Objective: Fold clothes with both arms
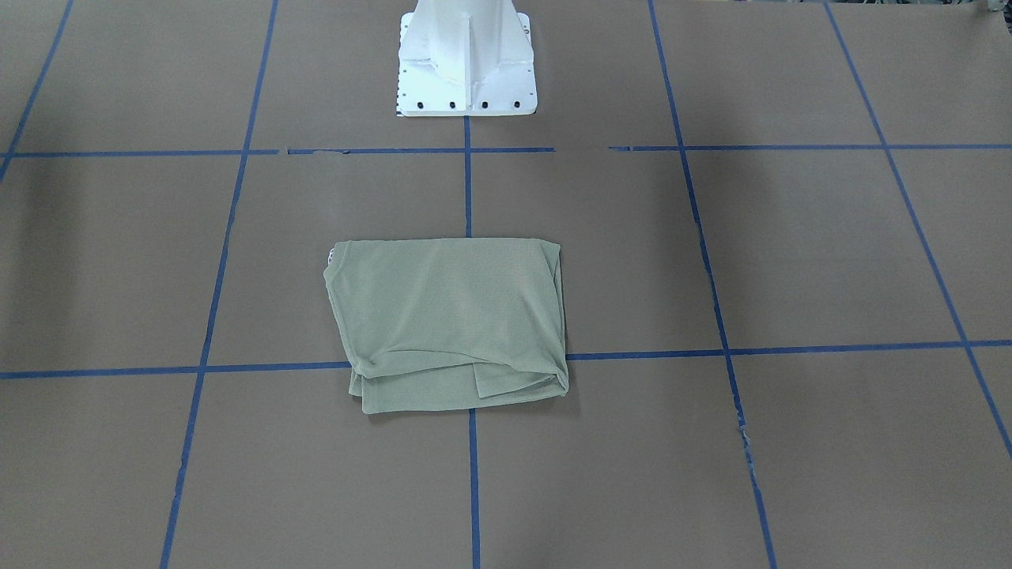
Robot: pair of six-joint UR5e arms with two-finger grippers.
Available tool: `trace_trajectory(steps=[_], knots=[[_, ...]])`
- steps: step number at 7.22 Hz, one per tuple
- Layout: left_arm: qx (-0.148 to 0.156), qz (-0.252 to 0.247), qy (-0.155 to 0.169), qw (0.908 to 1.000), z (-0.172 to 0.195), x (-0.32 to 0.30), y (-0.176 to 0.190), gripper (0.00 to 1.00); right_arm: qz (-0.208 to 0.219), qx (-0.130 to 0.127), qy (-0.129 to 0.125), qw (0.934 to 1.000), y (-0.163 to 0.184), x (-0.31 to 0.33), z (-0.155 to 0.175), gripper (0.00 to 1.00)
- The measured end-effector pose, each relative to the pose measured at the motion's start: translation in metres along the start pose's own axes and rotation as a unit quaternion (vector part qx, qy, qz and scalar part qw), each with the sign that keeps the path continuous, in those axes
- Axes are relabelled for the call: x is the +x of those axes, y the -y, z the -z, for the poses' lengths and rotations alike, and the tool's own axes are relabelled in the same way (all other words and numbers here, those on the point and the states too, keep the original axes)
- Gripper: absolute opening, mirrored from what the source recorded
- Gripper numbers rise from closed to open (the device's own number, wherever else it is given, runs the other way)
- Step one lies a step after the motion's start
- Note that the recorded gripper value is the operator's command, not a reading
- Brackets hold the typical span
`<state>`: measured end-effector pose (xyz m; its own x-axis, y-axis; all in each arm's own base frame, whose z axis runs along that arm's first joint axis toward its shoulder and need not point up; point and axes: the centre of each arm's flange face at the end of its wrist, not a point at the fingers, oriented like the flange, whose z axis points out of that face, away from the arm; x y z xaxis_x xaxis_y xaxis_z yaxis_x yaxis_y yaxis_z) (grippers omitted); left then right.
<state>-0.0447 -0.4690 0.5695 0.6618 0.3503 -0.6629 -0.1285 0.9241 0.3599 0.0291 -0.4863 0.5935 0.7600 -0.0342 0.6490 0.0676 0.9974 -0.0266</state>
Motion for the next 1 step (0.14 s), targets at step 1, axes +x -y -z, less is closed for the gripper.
trace_trajectory(steps=[1], knots=[[-0.001,-0.001,0.009,1.0000,0.0004,-0.0015,0.0010,1.00,0.002,-0.002,0.000,1.0000,-0.0009,0.0014,-0.0016,1.00]])
